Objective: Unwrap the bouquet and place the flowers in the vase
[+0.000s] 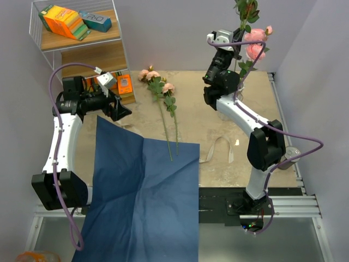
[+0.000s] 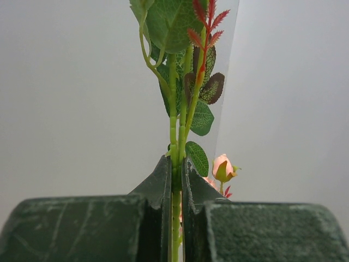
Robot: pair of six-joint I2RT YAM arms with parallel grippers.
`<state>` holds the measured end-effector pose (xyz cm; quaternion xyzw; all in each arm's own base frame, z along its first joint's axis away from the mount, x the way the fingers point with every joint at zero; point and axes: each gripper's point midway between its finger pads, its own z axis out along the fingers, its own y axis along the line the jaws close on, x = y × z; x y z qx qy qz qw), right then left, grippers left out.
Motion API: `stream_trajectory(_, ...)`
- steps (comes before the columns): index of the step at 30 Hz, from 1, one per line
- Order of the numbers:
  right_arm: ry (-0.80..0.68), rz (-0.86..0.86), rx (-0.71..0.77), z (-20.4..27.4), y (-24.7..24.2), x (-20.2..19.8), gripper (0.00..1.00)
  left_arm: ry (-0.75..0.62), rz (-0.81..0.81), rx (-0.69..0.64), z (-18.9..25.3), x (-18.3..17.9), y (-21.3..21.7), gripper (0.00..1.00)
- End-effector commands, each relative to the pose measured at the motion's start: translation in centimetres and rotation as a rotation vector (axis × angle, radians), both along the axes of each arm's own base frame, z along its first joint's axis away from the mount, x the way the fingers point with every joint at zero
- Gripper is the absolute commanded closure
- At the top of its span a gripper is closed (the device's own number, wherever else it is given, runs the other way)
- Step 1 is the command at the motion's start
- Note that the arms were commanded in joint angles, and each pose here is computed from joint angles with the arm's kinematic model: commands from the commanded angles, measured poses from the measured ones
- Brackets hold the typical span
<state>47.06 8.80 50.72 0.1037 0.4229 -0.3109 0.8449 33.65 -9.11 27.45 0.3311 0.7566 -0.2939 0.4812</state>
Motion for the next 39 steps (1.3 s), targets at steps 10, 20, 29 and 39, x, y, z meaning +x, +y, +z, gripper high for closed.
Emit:
stream_trajectory(10, -0.262, -0.017, 0.203, 0.2, -3.2, -6.8, 1.00, -0.014, -0.046, -0.007, 0.3, -1.0, 0.7, 0.03)
stream_trajectory(20, -0.079, -0.027, 0.319, -2.6, -1.9, -6.1, 0.89, -0.028, -0.040, -0.017, 1.1, -1.5, 2.0, 0.03)
stream_trajectory(29, 0.030, -0.111, 0.472, -5.3, -3.8, -7.3, 0.72, -0.053, -0.071, -0.031, 2.1, -2.5, 2.3, 0.03)
stream_trajectory(39, 0.419, -0.148, 0.402, -7.4, -3.1, -4.7, 0.28, -0.075, -0.091, -0.042, 3.6, -3.3, 2.4, 0.02)
